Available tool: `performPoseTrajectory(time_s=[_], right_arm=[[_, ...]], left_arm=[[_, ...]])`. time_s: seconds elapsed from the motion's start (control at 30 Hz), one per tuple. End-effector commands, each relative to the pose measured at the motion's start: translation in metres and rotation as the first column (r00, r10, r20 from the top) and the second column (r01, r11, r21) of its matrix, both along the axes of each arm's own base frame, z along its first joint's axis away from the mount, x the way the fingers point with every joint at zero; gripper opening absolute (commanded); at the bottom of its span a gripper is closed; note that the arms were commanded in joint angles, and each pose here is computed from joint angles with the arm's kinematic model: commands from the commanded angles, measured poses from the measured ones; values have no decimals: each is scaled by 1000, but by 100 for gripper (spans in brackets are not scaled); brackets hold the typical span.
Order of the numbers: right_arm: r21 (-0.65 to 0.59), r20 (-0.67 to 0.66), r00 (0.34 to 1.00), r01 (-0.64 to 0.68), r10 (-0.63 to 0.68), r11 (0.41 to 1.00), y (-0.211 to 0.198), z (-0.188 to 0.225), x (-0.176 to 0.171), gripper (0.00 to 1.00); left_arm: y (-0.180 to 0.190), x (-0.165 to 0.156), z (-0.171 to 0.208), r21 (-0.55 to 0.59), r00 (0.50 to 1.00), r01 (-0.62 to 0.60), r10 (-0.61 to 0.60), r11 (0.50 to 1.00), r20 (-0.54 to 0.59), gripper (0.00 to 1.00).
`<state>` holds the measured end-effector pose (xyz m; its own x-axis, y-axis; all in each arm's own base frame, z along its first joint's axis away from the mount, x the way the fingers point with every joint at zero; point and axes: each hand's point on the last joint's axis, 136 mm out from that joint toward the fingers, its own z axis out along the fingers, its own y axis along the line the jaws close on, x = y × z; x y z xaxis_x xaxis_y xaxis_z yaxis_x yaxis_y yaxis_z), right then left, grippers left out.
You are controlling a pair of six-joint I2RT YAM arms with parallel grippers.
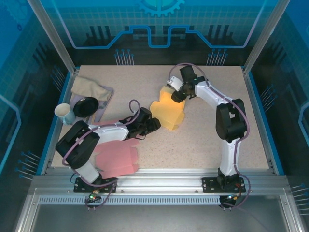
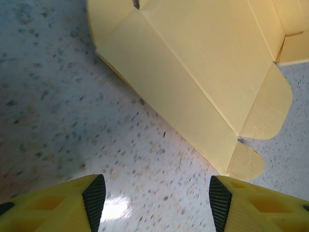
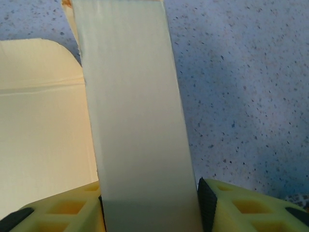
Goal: Fold the paper box
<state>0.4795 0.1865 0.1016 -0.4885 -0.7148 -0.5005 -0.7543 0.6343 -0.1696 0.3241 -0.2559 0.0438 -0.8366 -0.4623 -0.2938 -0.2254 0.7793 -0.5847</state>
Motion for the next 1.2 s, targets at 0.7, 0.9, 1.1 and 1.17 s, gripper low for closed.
performPoseTrajectory(time_s=[0.7,0.9,1.1,1.17], right_arm=[[153,-161,976,168,-143,974,-41,-26,15,50],[175,-175,975,168,-137,970,-39,-27,15,50],[190,-188,972,176,-140,966,-37,-28,15,50],[187,-188,972,178,-143,966,-38,-28,15,50]], left_arm=[[-24,84,-3,-22,983,-145,146,989,112,56],[-33,107,13,-55,971,-141,149,988,189,48],[-44,129,27,-104,962,-133,154,986,227,46],[-45,131,28,-109,963,-137,158,985,217,46]])
